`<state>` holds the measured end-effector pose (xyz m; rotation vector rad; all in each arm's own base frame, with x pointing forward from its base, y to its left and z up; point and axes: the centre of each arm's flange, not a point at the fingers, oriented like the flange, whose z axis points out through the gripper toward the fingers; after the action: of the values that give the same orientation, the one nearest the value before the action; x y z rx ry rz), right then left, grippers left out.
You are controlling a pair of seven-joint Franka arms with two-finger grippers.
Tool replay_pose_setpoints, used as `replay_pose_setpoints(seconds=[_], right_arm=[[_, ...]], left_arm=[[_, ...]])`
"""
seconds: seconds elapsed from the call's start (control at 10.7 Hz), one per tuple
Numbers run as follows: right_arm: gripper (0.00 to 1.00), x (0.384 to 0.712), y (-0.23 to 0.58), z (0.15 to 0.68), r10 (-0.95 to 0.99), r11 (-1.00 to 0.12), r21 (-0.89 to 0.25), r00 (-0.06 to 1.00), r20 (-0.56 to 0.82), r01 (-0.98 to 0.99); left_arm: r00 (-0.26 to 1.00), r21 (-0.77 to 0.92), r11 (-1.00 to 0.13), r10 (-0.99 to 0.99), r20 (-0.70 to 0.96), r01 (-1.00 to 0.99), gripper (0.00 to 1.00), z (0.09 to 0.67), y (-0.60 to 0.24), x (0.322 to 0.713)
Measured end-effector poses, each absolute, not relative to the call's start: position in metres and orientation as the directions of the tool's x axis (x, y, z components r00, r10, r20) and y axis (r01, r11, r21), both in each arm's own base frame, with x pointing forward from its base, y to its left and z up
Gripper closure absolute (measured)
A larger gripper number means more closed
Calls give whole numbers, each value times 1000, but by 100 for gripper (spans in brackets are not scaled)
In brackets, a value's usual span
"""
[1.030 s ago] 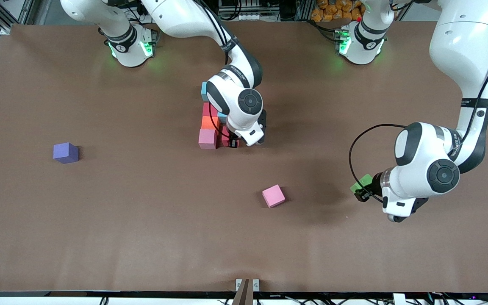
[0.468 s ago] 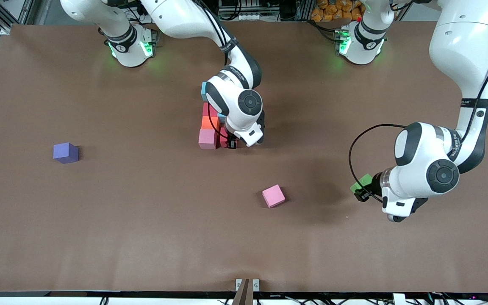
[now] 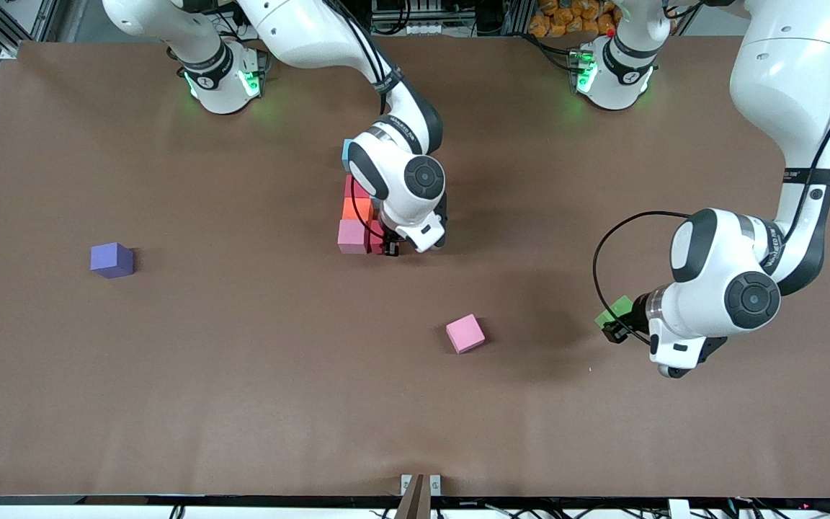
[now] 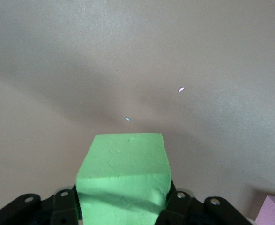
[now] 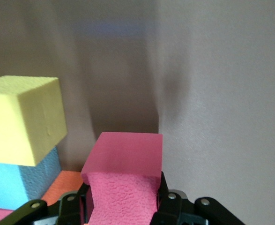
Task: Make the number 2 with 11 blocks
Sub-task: 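Lower the red cube beside the pink cube with the right gripper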
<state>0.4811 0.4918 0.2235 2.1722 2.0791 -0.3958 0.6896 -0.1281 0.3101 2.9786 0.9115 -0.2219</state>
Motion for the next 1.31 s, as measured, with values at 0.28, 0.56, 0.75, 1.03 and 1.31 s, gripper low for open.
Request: replay_pose_setpoints(seconds=[0.28,0.56,0.75,1.03,1.31], right_arm=[[46,486,482,215,965,-56,-104,27,-262,993],[46,485,479,206,966,-54,-98,27,-259,994],[46,485,479,206,966,-54,-98,27,-258,994],[46,484,480,206,966,-52,-97,26,-258,994],[46,483,480,206,966,-51,-98,24,-258,994]], left_arm=[[820,-24,-830,555,-141,557,39,310,-129,690],[821,-23,-831,553,-142,556,39,310,-130,689],[821,-23,-831,553,-142,556,39,310,-130,689],[821,-23,-831,553,-142,555,39,310,-130,689],[821,-24,-831,553,-143,555,39,309,-130,689]])
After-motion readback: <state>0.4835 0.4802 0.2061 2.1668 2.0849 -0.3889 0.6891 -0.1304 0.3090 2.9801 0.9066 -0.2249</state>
